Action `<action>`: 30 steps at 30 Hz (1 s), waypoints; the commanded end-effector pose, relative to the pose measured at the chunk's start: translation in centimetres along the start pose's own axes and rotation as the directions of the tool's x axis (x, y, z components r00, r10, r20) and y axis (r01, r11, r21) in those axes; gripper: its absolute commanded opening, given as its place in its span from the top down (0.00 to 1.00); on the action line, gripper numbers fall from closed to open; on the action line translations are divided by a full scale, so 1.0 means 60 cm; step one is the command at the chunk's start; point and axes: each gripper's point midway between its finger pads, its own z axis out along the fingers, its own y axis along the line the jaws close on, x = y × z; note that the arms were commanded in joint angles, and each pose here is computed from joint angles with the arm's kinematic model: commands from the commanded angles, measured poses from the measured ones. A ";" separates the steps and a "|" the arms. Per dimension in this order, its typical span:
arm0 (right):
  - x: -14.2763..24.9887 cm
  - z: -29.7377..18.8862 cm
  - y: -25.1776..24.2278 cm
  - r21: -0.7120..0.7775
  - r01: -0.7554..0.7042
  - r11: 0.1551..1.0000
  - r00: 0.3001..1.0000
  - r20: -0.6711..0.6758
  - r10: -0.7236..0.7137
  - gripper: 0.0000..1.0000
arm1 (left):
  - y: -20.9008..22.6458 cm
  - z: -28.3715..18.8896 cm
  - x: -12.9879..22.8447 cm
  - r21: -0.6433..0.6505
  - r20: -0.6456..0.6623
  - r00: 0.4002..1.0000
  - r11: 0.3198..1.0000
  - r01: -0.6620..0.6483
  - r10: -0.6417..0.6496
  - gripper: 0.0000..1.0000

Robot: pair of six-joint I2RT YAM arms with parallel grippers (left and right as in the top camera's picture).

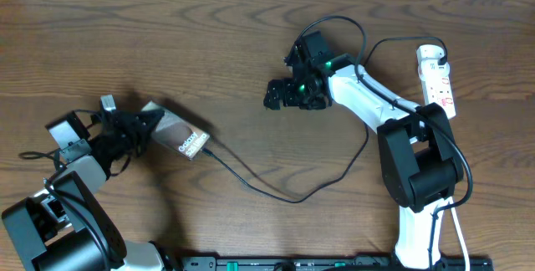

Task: Plug charger to phone and switch on socket
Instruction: 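Lower the phone onto the table with the left gripper and release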

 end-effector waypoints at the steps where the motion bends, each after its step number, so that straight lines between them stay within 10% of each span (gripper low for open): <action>1: -0.043 -0.042 0.000 0.065 -0.001 0.998 0.996 0.089 -0.005 0.01 | 0.048 -0.007 -0.026 -0.170 0.086 0.991 0.982 -0.087 0.103 0.93; 11: -0.052 -0.053 0.014 0.044 -0.004 0.999 0.996 0.094 0.000 0.01 | 0.134 -0.032 -0.014 -0.408 0.155 0.987 0.908 0.094 -0.033 0.93; 30: -0.048 -0.052 0.012 0.048 -0.007 0.999 0.996 0.085 0.003 0.01 | 0.158 -0.040 0.028 -0.443 0.168 0.956 0.847 0.293 -0.242 0.93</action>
